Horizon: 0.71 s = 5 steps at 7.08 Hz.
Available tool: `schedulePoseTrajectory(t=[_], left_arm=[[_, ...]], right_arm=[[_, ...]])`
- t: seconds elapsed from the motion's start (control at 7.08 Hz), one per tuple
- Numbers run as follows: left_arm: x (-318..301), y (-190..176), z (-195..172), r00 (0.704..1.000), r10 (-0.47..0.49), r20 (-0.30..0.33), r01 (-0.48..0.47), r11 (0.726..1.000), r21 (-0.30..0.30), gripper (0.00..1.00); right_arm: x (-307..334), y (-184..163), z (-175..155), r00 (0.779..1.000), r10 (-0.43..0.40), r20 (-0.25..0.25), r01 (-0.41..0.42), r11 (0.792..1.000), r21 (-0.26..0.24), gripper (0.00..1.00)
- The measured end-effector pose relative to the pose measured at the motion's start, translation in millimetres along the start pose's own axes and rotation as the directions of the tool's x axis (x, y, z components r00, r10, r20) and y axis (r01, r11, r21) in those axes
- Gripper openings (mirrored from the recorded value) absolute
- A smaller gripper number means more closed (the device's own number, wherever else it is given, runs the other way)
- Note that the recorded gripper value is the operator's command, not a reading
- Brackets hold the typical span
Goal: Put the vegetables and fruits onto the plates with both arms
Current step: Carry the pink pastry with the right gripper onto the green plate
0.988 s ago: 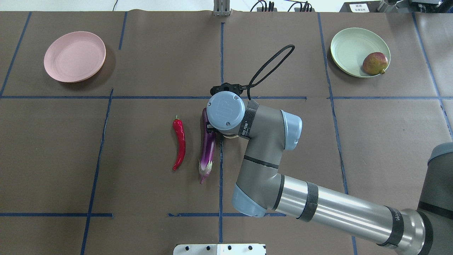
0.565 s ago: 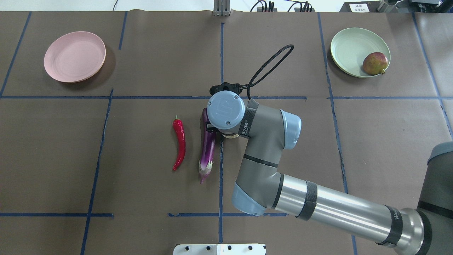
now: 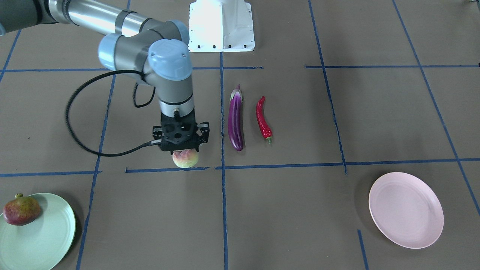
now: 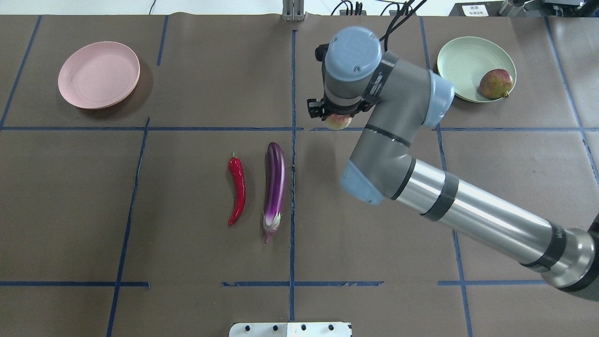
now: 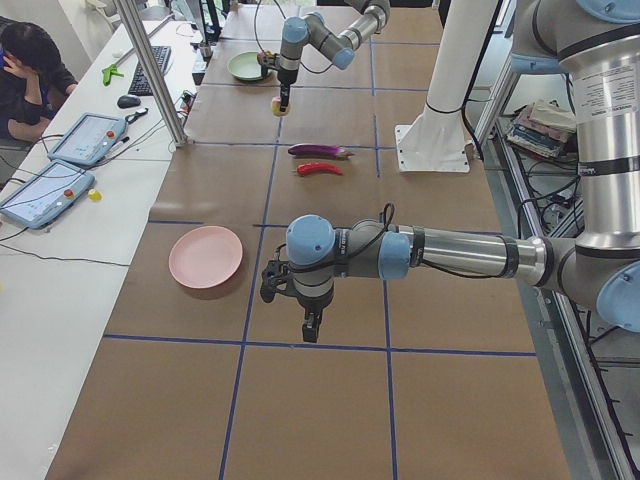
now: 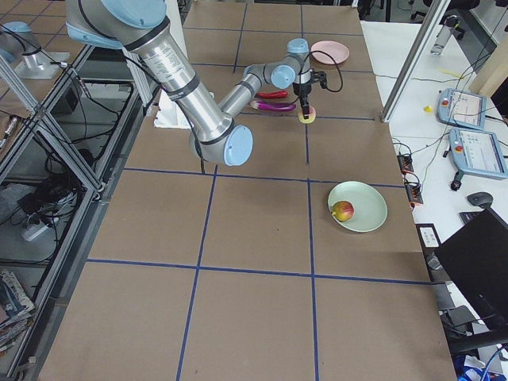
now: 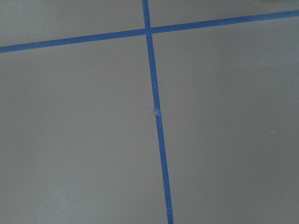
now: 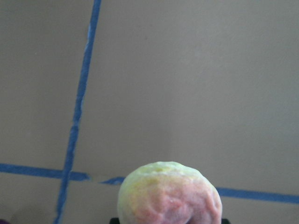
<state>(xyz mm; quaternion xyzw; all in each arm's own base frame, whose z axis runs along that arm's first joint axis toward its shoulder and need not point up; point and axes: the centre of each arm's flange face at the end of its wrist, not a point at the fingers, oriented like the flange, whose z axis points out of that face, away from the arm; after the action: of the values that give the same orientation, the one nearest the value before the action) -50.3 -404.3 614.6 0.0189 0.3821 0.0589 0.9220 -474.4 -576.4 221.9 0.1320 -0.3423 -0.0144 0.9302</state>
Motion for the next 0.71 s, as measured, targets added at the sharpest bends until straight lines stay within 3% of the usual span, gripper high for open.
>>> schedulePoseTrajectory(t=[0.28, 0.71], left_arm=[[1, 0, 2, 1.000, 0.005, 0.000, -0.005, 1.000, -0.003, 1.00], [2, -1, 1, 1.000, 0.009, -0.002, -0.009, 1.000, -0.002, 1.00]], right_arm=[[155, -67, 0, 0.991, -0.128, -0.035, 0.126, 0.991, -0.037, 0.02], [315, -110, 71, 0.979, -0.199, -0.030, 0.198, 0.979, -0.038, 0.07]])
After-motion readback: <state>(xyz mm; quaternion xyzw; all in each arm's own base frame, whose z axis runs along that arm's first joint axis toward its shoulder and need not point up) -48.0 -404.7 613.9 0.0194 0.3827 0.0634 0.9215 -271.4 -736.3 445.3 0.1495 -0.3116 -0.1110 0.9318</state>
